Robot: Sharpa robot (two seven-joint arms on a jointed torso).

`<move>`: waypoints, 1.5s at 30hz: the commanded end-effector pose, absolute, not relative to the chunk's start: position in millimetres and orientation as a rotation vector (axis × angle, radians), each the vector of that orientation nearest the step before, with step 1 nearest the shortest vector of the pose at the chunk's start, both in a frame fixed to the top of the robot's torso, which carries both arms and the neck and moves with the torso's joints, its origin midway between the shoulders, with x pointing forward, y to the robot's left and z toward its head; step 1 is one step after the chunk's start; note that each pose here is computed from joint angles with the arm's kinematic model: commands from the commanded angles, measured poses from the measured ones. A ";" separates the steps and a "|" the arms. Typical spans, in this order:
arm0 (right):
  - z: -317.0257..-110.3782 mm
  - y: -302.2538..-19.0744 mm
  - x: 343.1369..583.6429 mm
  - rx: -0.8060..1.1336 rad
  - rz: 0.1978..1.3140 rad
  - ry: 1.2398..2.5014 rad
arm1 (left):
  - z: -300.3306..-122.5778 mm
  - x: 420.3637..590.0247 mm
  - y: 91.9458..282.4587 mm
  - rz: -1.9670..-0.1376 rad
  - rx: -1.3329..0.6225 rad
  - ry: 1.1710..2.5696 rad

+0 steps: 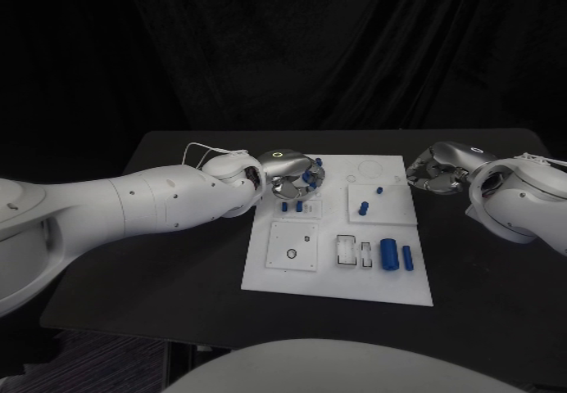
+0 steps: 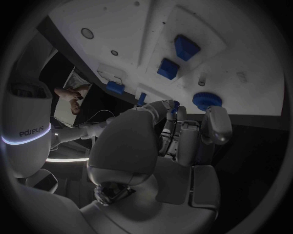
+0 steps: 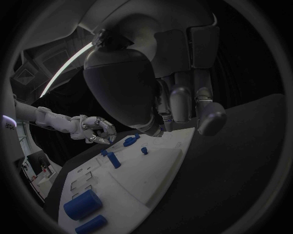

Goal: Assemble the parts on the task board

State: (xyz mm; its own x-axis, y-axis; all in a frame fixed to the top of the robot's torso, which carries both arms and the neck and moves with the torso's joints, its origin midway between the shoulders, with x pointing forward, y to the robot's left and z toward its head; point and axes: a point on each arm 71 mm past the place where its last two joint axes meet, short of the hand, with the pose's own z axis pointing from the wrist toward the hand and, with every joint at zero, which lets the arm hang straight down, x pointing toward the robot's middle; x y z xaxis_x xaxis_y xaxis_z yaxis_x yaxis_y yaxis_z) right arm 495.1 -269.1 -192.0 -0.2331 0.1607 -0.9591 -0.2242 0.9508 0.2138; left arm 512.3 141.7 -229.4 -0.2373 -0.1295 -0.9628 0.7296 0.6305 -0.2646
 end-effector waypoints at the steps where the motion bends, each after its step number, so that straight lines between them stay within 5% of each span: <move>1: -192.9 -271.2 494.8 -0.034 0.347 1.775 | -214.7 510.1 144.4 -0.887 0.509 1.553; 20: -193.4 -271.4 495.4 -0.033 0.348 1.777 | -215.7 508.9 173.6 -0.830 0.476 1.638; 45: -193.9 -269.8 495.2 -0.036 0.347 1.785 | -240.4 510.6 172.6 -0.809 0.465 1.730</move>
